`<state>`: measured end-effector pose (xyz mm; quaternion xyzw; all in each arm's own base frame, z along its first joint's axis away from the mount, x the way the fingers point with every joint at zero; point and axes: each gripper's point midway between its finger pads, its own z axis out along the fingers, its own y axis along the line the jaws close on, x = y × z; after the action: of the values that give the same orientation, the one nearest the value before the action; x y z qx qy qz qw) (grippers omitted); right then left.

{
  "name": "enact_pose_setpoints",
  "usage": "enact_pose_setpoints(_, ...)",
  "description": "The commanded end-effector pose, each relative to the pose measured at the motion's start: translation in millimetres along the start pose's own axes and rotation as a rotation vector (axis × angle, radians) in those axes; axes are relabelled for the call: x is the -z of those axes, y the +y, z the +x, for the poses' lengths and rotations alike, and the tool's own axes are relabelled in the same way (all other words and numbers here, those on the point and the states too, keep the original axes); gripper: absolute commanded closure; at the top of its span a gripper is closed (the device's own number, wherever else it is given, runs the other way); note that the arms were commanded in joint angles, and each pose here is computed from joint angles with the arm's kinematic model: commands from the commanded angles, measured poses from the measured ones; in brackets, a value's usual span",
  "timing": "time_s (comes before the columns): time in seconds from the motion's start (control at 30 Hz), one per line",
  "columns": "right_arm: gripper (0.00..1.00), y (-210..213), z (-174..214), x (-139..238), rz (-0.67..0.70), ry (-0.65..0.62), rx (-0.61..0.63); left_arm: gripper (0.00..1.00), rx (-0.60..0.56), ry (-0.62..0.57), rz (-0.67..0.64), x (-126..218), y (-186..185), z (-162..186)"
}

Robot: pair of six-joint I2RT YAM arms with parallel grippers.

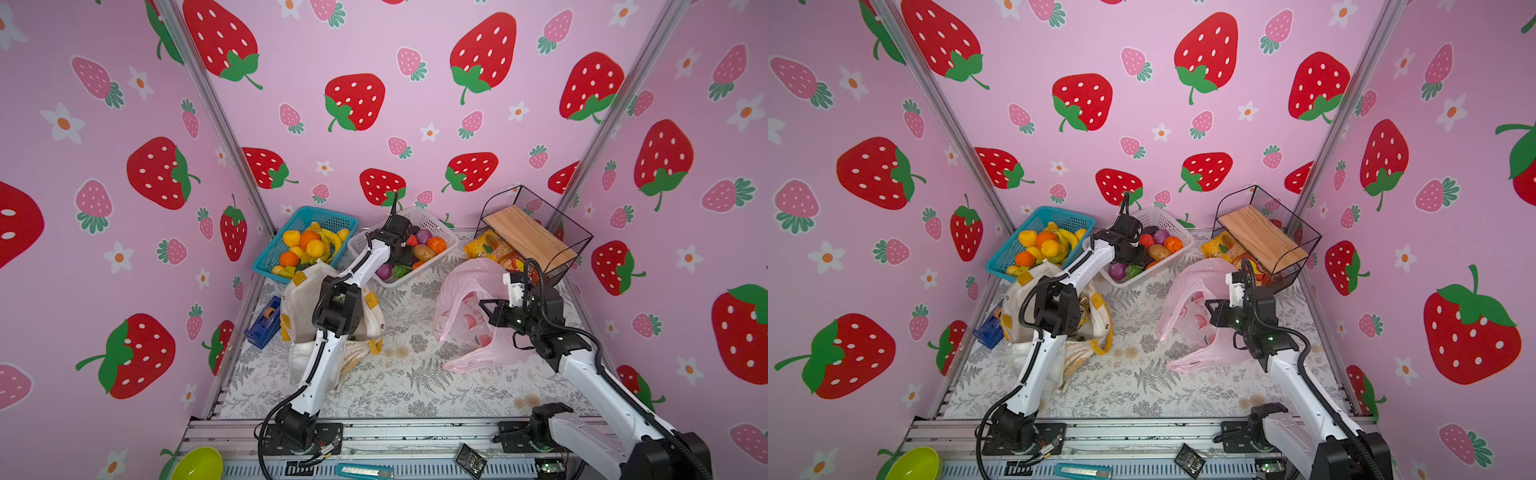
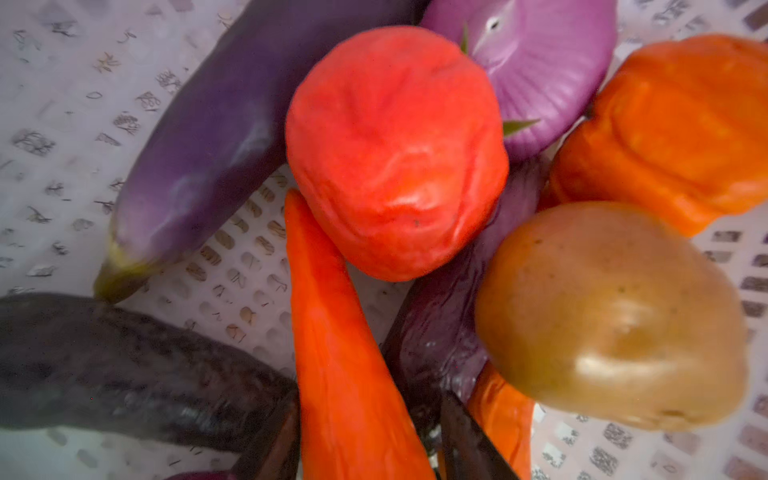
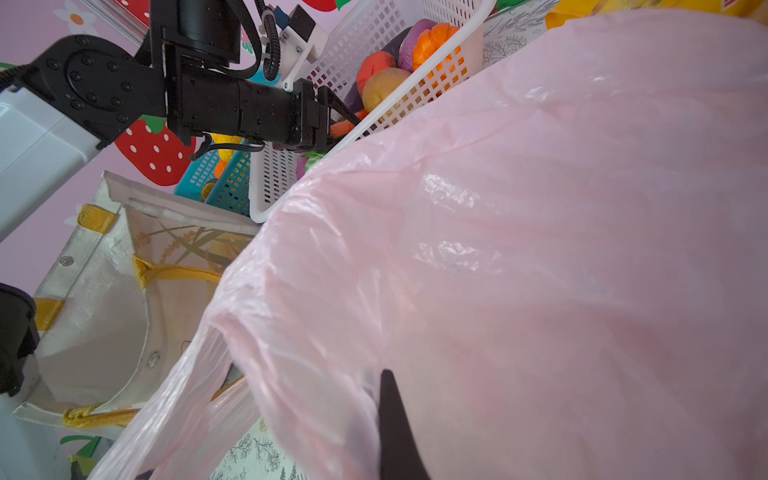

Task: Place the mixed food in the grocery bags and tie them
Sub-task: 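Lower the left gripper into the white basket and grasp the orange carrot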

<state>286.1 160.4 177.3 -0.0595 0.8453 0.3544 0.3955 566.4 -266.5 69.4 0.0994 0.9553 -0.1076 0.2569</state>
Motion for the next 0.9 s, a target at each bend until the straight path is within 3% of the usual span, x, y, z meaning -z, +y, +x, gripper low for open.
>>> enact_pose_setpoints(0.0,1.00,-1.2,0.2,-1.6,-0.010,-0.008,-0.012,0.46,0.013,0.084,0.013,-12.7,5.1,20.6)
enact_pose_setpoints(0.13,1.00,-1.7,1.2,-3.3,-0.014,-0.005,-0.016,0.59,0.007,0.059,0.014,-3.4,3.1,12.1)
enact_pose_setpoints(0.27,1.00,-1.5,0.5,-3.5,-0.015,-0.006,-0.020,0.71,-0.017,-0.022,0.007,28.2,0.3,-13.3)
enact_pose_setpoints(0.5,1.00,1.6,-10.1,0.3,-0.016,-0.055,-0.037,0.75,-0.035,-0.187,0.027,110.4,-11.3,-50.5)
enact_pose_setpoints(0.73,1.00,3.6,-15.0,2.9,-0.018,-0.076,-0.041,0.77,-0.008,-0.262,0.036,170.4,-13.4,-20.2)
enact_pose_setpoints(0.87,1.00,2.7,-17.3,3.6,-0.003,-0.073,-0.030,0.77,-0.058,-0.335,0.143,218.1,-44.7,14.4)
